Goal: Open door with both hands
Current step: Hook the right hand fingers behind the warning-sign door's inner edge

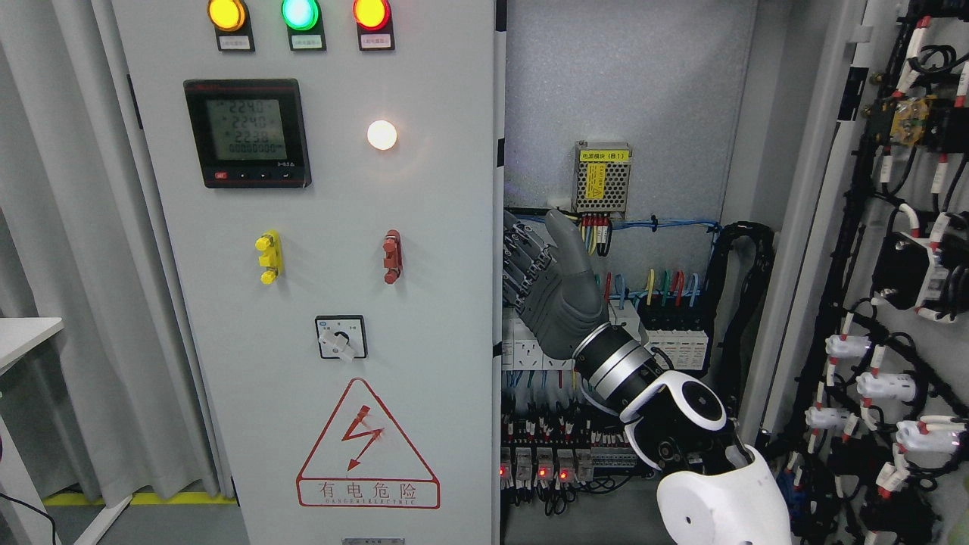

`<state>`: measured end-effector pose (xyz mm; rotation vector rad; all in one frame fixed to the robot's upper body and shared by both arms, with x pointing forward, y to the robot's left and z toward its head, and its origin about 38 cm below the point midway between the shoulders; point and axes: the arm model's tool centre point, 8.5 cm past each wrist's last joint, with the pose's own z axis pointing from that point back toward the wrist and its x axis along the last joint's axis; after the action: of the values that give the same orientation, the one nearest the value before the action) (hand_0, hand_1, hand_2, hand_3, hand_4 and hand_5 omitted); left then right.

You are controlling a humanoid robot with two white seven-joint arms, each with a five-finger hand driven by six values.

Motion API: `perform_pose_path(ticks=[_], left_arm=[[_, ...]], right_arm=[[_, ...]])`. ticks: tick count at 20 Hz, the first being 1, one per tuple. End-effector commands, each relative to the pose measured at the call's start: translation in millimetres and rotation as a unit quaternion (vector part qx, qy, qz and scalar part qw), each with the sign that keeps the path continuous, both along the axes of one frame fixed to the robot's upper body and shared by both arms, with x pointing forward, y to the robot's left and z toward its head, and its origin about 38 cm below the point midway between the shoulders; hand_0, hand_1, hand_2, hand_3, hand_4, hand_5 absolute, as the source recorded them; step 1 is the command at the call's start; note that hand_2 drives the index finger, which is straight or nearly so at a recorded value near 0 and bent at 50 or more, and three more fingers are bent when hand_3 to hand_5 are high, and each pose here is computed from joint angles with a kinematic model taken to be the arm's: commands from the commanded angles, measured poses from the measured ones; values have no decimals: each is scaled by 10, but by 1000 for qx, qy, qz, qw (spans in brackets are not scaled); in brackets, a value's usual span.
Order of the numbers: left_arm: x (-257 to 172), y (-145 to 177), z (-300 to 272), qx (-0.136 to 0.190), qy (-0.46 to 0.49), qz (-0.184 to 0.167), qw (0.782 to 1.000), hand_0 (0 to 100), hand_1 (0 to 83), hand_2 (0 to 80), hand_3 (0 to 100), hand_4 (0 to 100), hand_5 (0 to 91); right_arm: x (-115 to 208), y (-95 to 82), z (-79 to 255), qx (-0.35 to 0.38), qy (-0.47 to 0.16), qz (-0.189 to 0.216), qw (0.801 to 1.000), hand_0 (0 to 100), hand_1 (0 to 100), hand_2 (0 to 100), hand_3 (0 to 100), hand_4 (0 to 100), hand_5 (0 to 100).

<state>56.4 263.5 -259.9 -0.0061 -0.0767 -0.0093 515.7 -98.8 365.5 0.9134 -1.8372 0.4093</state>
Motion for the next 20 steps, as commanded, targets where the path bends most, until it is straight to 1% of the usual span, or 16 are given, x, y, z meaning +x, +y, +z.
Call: perform_pose_path(ticks=[1,4,6,9,15,20], left_arm=[[-63,28,1,4,9,2,1000,295,0,27,27,38,0],[-61,28,1,4,8,1,1000,295,0,27,27,38,0],[-63,28,1,4,9,1,1000,295,0,27,27,38,0],[-61,28,1,4,8,1,1000,295,0,27,27,38,0],[-61,28,1,4,8,1,1000,295,0,27,27,36,0],[-61,28,1,4,8,1,1000,295,0,27,27,36,0]], right_arm=[[-8,2,0,7,4,11,1000,219,0,0,0,0,0],[-2,-53,15,13,1,10,1000,219,0,0,0,0,0],[-18,-49,21,11,-5,23,1000,219,0,0,0,0,0],[-21,-39,10,7,-1,28,1000,219,0,0,0,0,0],[-52,-44,40,10,-8,29,999,219,0,0,0,0,0],[-81,-71,-3,14,-8,28,999,219,0,0,0,0,0]])
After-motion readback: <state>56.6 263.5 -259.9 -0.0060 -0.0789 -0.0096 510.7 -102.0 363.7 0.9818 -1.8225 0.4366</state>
